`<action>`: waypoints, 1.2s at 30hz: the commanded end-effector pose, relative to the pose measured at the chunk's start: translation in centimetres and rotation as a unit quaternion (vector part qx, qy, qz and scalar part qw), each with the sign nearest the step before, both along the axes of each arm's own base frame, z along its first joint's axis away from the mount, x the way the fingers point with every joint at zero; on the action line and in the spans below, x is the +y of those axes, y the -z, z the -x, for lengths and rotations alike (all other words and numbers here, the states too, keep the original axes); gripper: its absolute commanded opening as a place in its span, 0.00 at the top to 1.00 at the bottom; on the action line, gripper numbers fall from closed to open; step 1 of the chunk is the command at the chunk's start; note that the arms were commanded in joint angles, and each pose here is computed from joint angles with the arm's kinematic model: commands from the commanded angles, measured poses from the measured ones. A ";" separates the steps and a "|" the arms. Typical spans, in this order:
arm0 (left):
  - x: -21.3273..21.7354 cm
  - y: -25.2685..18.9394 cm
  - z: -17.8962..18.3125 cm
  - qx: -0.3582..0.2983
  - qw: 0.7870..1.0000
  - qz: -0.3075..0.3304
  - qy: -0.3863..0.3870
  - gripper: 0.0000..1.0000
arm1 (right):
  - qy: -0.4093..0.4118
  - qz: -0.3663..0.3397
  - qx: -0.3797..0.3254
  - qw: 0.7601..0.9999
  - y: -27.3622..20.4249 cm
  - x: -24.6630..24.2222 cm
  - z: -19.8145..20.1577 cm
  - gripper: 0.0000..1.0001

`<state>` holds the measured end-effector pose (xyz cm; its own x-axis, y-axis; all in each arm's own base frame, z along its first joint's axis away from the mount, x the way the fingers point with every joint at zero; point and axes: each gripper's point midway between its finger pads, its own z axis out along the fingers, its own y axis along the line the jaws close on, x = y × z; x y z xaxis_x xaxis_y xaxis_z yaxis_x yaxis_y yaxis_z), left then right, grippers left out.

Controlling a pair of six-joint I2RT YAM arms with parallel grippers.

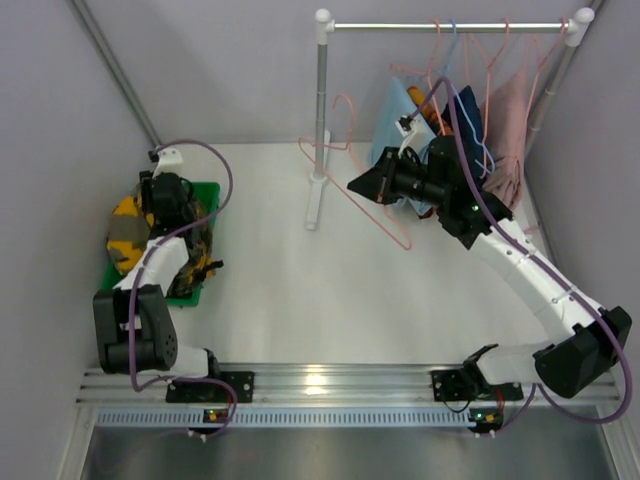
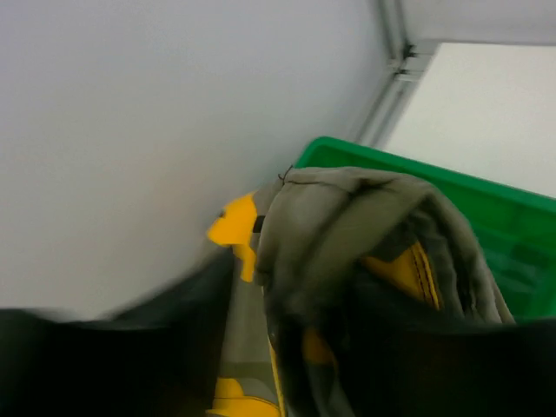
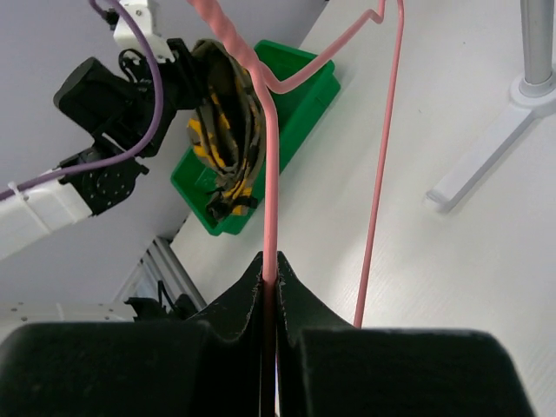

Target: Remove the trousers from the hanger

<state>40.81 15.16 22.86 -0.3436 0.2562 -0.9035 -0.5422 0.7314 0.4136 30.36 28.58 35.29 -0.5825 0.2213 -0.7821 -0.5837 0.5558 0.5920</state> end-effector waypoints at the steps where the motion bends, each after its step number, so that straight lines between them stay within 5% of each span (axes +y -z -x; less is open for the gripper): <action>1: -2.0 -4.8 -2.8 -0.099 0.991 0.076 0.057 0.35 | -0.010 -0.005 -0.053 0.999 -3.7 -0.5 1.1 1.00; 2: -2.6 -4.8 -2.9 -0.091 0.989 0.086 0.074 0.18 | -0.008 -0.001 -0.054 0.999 -3.6 -0.8 1.3 1.00; 4: -4.1 -6.3 -2.6 -0.099 0.983 0.112 0.108 0.01 | 0.000 0.001 -0.068 0.998 -4.2 -1.6 2.0 1.00; 12: -10.1 -10.2 3.2 -0.014 0.952 0.209 0.223 0.01 | 0.043 0.016 -0.105 0.993 -5.5 -4.9 4.2 1.00; 14: -14.2 -13.1 5.1 -0.006 0.917 0.237 0.321 0.01 | 0.066 0.015 -0.123 0.990 -6.0 -6.3 4.8 1.00; 19: -21.1 -9.5 10.1 0.158 0.814 0.360 0.427 0.01 | 0.116 0.016 -0.149 0.982 -6.2 -10.7 6.4 1.00; 21: -21.6 -8.4 11.0 0.183 0.801 0.376 0.428 0.01 | 0.125 0.021 -0.162 0.979 -5.9 -11.9 6.9 1.00; 28: -20.1 -7.0 11.2 0.174 0.831 0.351 0.396 0.01 | 0.180 -0.018 -0.208 0.961 -12.3 -13.8 6.0 1.00; 36: -18.7 -7.9 10.4 0.153 0.855 0.338 0.361 0.01 | 0.207 -0.002 -0.109 0.972 -11.2 -11.2 -2.9 1.00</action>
